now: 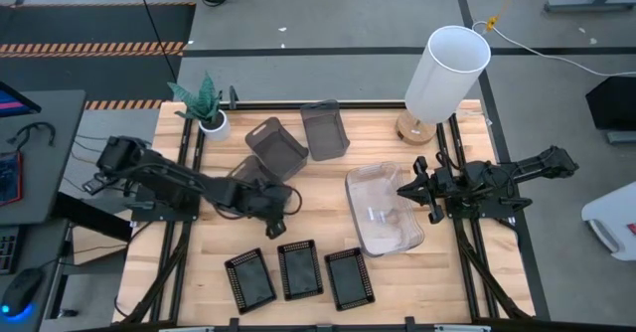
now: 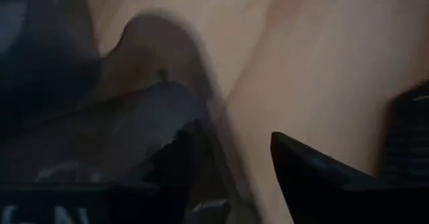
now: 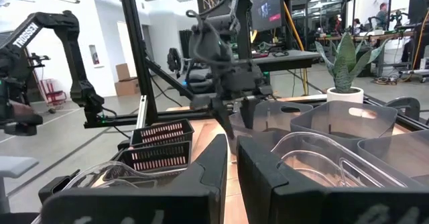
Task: Stack baskets by color
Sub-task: Stack the left gray bin on the middle gray bin
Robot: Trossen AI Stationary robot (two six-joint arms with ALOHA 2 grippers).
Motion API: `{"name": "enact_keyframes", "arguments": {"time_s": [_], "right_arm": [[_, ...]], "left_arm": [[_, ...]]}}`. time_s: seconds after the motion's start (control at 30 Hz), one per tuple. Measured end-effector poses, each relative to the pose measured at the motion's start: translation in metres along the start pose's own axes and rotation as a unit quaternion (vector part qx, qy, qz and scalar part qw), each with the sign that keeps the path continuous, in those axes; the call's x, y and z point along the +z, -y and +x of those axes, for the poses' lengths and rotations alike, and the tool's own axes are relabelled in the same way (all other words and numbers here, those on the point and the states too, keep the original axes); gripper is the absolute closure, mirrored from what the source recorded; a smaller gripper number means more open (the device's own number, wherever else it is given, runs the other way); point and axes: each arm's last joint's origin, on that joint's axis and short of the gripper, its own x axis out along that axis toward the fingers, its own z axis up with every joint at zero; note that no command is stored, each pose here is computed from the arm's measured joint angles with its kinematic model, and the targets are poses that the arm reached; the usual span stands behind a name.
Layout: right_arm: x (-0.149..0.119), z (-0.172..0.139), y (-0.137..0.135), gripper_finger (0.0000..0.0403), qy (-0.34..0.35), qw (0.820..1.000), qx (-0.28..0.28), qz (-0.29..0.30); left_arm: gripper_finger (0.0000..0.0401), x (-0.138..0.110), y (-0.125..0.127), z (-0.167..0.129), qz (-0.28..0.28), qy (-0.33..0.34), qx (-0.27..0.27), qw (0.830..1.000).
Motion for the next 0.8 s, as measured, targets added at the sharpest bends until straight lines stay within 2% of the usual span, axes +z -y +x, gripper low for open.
{"name": "enact_keyframes", "arguments": {"time_s": [0.13, 0.3, 0.47, 0.57, 0.8], "right_arm": [[0.000, 0.000, 0.000, 0.0362, 0.000, 1.000, 0.000, 0.000], [0.000, 0.000, 0.000, 0.0362, 0.000, 1.000, 0.000, 0.000], [0.000, 0.000, 0.000, 0.0362, 0.002, 1.000, 0.000, 0.000], [0.000, 0.000, 0.000, 0.0362, 0.002, 1.000, 0.000, 0.000], [0.000, 0.000, 0.000, 0.0362, 0.002, 1.000, 0.000, 0.000]], "left_arm": [[0.0219, -0.005, -0.003, 0.013, -0.001, -0.031, 0.025, 0.999], [0.0257, -0.010, -0.002, 0.019, 0.002, -0.063, 0.021, 0.998], [0.0329, -0.012, -0.002, 0.017, -0.004, -0.089, -0.004, 0.996], [0.0382, -0.012, -0.001, 0.011, 0.000, -0.118, 0.000, 0.993], [0.0388, 0.003, 0.013, -0.026, 0.017, -0.176, 0.033, 0.984]]}}
